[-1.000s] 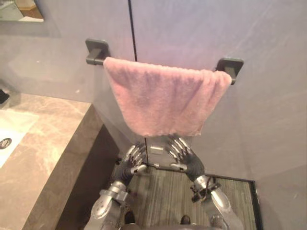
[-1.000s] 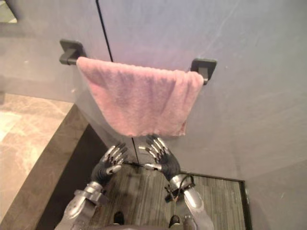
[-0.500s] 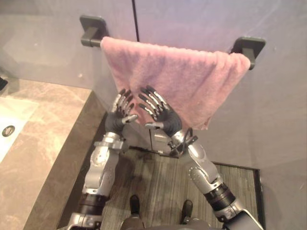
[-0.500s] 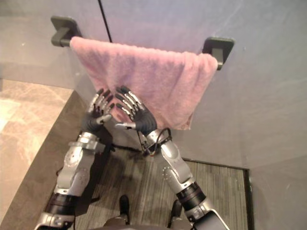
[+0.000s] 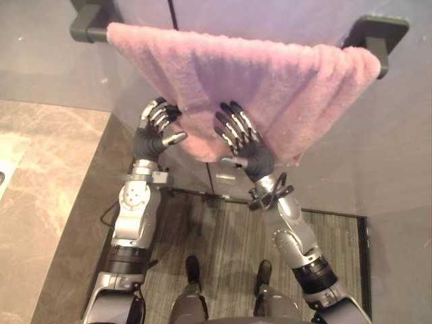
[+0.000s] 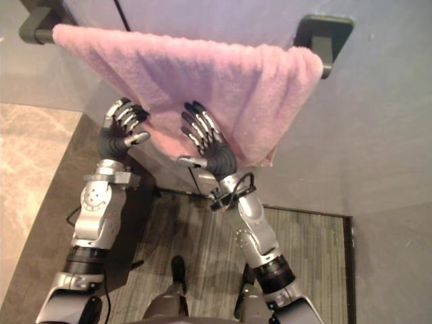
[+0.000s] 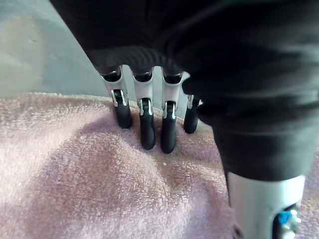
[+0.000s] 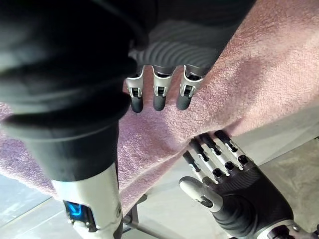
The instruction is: Organize washtable
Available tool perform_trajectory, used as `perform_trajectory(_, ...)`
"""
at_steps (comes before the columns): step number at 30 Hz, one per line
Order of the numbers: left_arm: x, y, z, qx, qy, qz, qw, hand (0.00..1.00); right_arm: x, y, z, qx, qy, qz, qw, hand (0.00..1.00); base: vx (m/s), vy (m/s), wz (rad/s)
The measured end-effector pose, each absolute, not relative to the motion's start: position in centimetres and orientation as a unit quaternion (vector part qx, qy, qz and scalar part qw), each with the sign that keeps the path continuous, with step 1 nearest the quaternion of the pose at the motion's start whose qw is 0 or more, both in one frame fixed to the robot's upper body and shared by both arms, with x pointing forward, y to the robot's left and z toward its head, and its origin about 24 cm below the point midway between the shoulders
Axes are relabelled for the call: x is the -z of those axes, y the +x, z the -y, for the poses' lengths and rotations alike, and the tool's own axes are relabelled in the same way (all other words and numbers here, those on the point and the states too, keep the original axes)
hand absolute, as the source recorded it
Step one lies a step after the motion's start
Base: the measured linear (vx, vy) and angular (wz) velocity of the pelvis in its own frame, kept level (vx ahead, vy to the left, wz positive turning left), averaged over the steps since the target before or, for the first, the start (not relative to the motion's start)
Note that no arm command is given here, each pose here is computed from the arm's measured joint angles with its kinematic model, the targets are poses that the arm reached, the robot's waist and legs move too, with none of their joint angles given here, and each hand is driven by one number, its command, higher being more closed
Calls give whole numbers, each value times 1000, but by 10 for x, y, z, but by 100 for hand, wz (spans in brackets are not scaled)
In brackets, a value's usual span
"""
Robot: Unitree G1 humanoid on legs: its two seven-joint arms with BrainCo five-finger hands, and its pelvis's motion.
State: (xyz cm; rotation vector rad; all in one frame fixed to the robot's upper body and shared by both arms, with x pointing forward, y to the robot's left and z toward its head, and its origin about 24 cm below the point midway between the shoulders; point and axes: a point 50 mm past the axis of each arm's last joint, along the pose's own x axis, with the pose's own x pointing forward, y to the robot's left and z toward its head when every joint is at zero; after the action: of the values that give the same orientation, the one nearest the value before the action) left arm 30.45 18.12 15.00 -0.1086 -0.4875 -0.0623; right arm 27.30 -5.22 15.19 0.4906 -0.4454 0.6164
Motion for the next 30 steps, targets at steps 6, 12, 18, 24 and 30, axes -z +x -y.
perform_trajectory(6,-150,304,-182,23,-51,242,969,0,-146,271,54,-293,245,205,901,0,0,0,0)
perform_trajectory(12,-141,300,-186,8,-37,233,972,0,-133,268,61,-281,274,184,901,0,-1,3,-1)
perform_trajectory(18,-70,275,-190,-20,-24,105,994,0,-68,252,77,-244,293,67,922,0,3,7,2)
perform_trajectory(24,37,214,-199,-50,-1,-125,991,0,52,206,141,-74,226,-164,957,0,-5,7,2)
perform_trajectory(30,129,111,-217,-141,-9,-374,917,0,138,103,201,115,203,-379,896,0,-53,21,0)
